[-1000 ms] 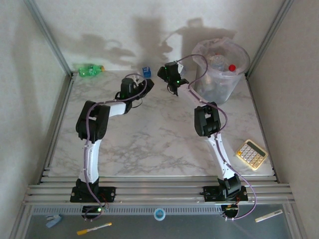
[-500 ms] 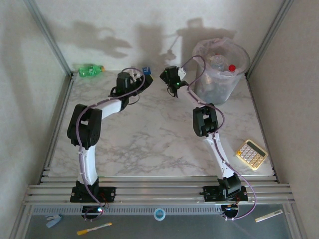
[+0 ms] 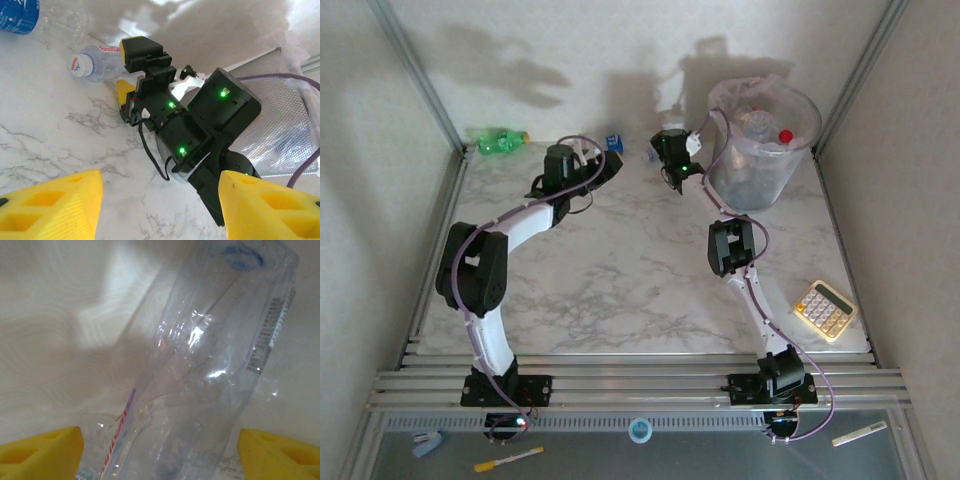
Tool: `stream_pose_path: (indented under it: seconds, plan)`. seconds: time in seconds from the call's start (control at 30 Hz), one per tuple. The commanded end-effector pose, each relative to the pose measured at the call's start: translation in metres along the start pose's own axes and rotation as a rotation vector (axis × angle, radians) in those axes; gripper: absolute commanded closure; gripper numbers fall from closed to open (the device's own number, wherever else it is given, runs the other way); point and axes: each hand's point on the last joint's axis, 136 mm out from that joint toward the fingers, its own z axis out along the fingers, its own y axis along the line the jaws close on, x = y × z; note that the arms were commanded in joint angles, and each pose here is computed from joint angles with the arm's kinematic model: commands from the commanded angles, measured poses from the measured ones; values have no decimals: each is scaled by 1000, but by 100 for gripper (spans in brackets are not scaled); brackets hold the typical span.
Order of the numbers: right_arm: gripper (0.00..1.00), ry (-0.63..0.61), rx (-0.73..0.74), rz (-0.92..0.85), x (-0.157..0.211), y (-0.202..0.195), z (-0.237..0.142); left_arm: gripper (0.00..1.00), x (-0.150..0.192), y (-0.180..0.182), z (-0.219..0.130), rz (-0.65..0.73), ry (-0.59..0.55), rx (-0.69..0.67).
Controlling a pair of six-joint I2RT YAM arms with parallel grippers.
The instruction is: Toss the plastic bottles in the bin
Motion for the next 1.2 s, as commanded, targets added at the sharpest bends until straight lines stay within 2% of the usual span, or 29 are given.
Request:
stream_pose_path:
  seconds: [0.0, 0.27, 0.5, 0.7, 0.87, 1.07, 1.17]
  plan:
    - [28, 49, 25, 67, 11, -43, 23, 38, 3, 4, -14, 17, 4, -43]
    - [51, 148, 6, 71, 37, -47, 25, 38, 7, 3, -24, 10, 10, -44]
    - [54, 231, 37, 5, 58, -45, 11, 38, 7, 6, -25, 21, 4, -68]
    - [53, 287, -12, -83, 80, -17, -2, 38, 0, 15, -30, 40, -25, -119]
    - [54, 359, -37, -161, 105, -1, -17, 32, -30, 55, -32, 47, -104, -280]
    - [55, 468, -67, -283, 134, 15, -47, 32, -53, 100, -3, 73, -105, -393]
    - [56, 526, -57, -353, 145, 16, -63, 32, -55, 119, 17, 82, -68, -418]
